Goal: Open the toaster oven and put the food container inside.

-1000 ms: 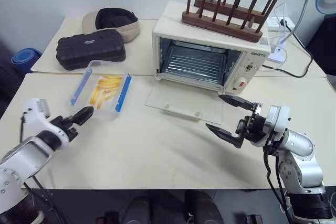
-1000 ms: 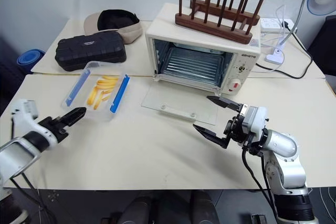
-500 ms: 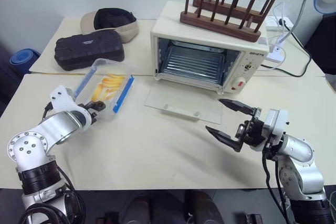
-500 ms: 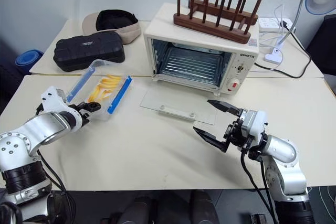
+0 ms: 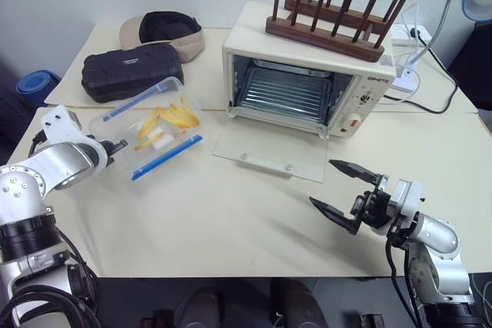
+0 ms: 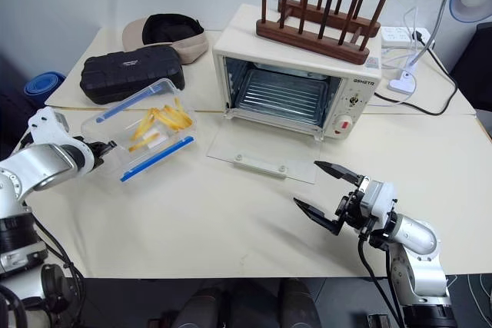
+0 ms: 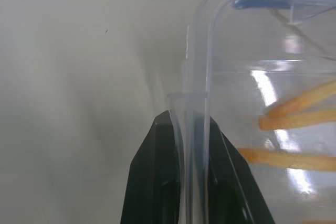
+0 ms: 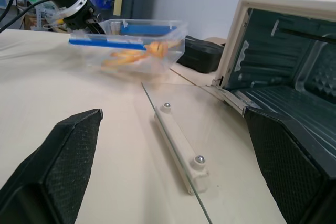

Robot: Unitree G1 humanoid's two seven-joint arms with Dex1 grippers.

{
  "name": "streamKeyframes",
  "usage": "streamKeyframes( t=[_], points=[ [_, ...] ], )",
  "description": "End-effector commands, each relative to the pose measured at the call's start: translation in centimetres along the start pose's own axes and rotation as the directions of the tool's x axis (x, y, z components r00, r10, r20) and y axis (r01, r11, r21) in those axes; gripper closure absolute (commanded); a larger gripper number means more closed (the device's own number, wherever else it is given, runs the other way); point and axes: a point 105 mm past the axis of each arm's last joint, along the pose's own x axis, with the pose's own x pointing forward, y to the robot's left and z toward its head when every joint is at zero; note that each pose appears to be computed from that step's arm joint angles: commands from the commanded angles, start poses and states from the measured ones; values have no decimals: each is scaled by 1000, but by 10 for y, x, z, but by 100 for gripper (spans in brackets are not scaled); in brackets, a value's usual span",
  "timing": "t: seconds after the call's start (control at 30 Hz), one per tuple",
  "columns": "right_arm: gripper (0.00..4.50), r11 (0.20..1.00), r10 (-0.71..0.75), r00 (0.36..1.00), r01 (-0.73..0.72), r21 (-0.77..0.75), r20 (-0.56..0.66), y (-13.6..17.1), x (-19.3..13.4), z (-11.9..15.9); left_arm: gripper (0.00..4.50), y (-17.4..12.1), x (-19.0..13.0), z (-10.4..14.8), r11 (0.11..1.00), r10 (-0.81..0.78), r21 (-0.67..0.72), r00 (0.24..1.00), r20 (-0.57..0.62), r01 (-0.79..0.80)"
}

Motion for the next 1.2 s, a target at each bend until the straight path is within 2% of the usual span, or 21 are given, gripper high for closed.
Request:
streamKeyframes(
  t=[0.03,0.17,0.27,0.4,0.5,0.7,0.83,0.9,1.0,1.07,1.1,1.17,1.2],
  points=[
    [0,999,-22,1000,23,-35,18,-6,-3,8,447,-15,-13,21,980,-122,156,992,-16,123],
    [0,999,-32,999,31,-42,-16,-7,-6,10,447,-44,-24,34,908,-247,324,964,-99,266],
    [0,997,-65,997,63,-44,-48,-10,-13,12,447,-85,-27,33,831,-349,401,923,-164,385],
    [0,994,-106,991,103,-40,-84,-10,-24,12,447,-139,-25,10,719,-418,475,862,-288,508],
    [0,991,-132,987,129,-35,-96,-6,-30,12,447,-180,-22,-6,652,-489,485,812,-319,584],
    [0,981,-191,977,189,-33,-93,5,-33,19,447,-229,-9,-16,608,-525,508,789,-318,610],
    [0,977,-214,973,212,-26,-91,13,-31,24,447,-245,-4,-20,605,-537,502,782,-316,618],
    [0,975,-224,971,223,-24,-88,16,-29,28,376,-250,-1,-25,600,-542,499,776,-323,626],
    [0,972,-234,969,233,-18,-74,19,-23,35,293,-256,-1,-26,591,-564,487,761,-321,643],
    [0,969,-246,967,246,-14,-69,18,-20,40,246,-260,-2,-14,611,-603,454,753,-263,648],
    [0,968,-249,966,249,-10,-67,18,-18,42,207,-261,-3,-7,618,-626,432,744,-235,657],
    [0,969,-245,967,247,12,-71,17,-15,45,149,-264,-9,9,611,-705,366,693,-151,702],
    [0,971,-238,968,240,16,-76,17,-12,47,121,-262,-13,13,588,-737,341,660,-148,733]
  ],
)
